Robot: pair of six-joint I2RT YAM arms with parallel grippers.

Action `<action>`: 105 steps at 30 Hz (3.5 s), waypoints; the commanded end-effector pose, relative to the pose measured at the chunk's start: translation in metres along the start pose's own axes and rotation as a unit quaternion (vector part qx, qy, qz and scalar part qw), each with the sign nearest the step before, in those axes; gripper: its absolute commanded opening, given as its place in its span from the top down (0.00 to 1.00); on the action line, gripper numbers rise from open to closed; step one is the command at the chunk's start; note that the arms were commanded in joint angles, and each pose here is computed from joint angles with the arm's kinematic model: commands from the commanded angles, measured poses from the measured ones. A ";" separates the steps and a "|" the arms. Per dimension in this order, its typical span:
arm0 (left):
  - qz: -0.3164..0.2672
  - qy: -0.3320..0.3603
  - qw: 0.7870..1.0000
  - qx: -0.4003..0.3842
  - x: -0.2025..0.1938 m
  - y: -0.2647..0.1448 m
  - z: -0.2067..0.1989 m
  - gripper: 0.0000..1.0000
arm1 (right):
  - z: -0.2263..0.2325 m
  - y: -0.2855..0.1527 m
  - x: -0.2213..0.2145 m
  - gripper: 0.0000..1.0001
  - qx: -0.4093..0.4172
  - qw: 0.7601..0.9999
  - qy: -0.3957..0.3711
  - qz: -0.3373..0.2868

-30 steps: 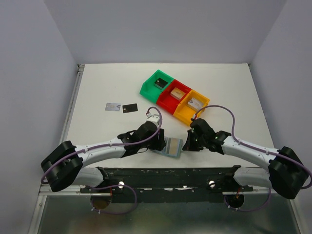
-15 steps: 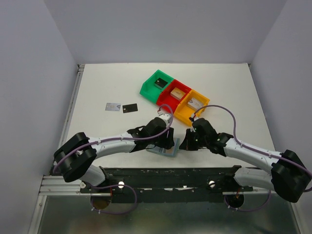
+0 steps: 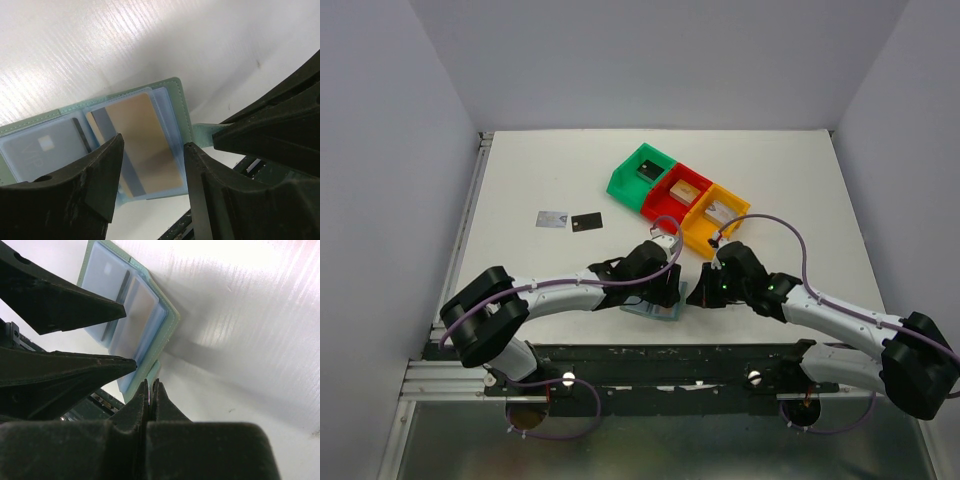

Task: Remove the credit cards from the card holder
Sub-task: Remove the credit card from the card holder.

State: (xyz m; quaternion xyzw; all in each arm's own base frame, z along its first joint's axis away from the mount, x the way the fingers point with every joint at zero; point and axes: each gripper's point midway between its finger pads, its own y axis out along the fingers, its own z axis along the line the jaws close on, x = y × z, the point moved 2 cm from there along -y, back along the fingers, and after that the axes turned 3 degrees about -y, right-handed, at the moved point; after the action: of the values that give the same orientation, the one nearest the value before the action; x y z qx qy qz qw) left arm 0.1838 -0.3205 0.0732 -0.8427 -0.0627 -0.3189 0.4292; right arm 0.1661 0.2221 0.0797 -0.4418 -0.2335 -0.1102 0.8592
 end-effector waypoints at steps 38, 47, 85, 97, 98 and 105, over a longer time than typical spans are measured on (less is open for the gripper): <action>-0.003 0.007 1.000 0.009 -0.002 0.002 -0.002 0.34 | 0.016 -0.003 0.015 1.00 0.033 0.999 -0.011 -0.014; -0.011 0.003 1.000 0.009 -0.001 -0.002 -0.002 0.33 | 0.016 -0.003 0.015 1.00 0.032 0.999 -0.011 -0.014; -0.033 0.002 0.995 0.098 0.000 -0.020 0.029 0.37 | 0.015 -0.010 0.018 1.00 0.025 0.999 -0.018 -0.022; -0.065 -0.019 0.989 0.130 0.000 -0.039 0.044 0.36 | 0.015 -0.010 0.019 1.00 0.022 0.999 -0.017 -0.024; -0.071 -0.024 0.988 0.133 0.000 -0.043 0.046 0.36 | 0.014 -0.010 0.018 1.00 0.021 0.999 -0.019 -0.024; -0.099 -0.055 0.980 0.164 -0.010 -0.063 0.066 0.36 | 0.006 -0.007 0.016 1.00 0.000 1.000 -0.024 -0.014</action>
State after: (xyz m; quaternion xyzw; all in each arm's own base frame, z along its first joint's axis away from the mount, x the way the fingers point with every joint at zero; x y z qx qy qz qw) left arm 0.1857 -0.2521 0.0843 -0.7850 -0.1845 -0.3116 0.5026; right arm 0.1658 0.2264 0.0901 -0.4267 -0.2481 -0.1023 0.8637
